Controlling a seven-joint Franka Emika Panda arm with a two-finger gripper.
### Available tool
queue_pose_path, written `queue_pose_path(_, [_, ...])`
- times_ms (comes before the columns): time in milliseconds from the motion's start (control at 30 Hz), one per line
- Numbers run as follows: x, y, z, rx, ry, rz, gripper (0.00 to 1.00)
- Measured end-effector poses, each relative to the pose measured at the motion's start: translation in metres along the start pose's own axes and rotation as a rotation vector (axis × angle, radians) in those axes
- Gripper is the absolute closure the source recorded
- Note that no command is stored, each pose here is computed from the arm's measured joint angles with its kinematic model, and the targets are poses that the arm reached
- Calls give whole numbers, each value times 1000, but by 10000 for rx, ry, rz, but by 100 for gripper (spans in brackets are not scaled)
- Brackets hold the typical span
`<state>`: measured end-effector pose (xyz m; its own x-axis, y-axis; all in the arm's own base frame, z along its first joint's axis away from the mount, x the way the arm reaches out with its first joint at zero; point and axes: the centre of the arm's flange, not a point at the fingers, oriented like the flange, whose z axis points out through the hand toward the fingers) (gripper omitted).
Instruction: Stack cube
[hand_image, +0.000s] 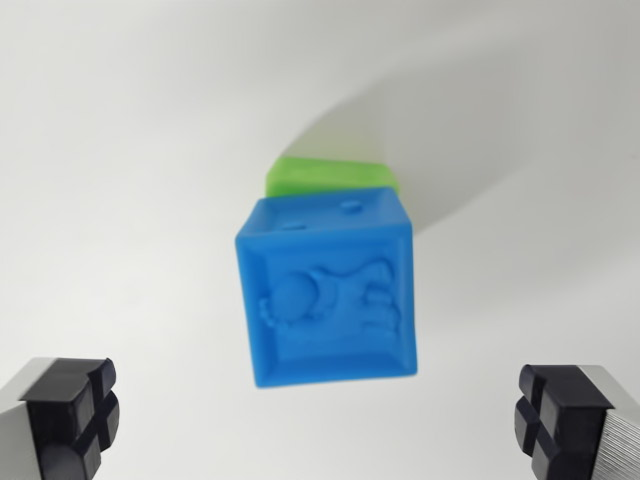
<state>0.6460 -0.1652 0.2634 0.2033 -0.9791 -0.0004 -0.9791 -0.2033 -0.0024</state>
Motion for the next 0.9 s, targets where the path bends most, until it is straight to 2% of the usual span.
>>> queue_pose_path(600, [0, 0, -77, 12, -9, 1, 0])
queue_pose_path(700, [0, -1, -91, 26, -4, -5, 0])
queue_pose_path(900, [0, -1, -114, 19, -12, -5, 0])
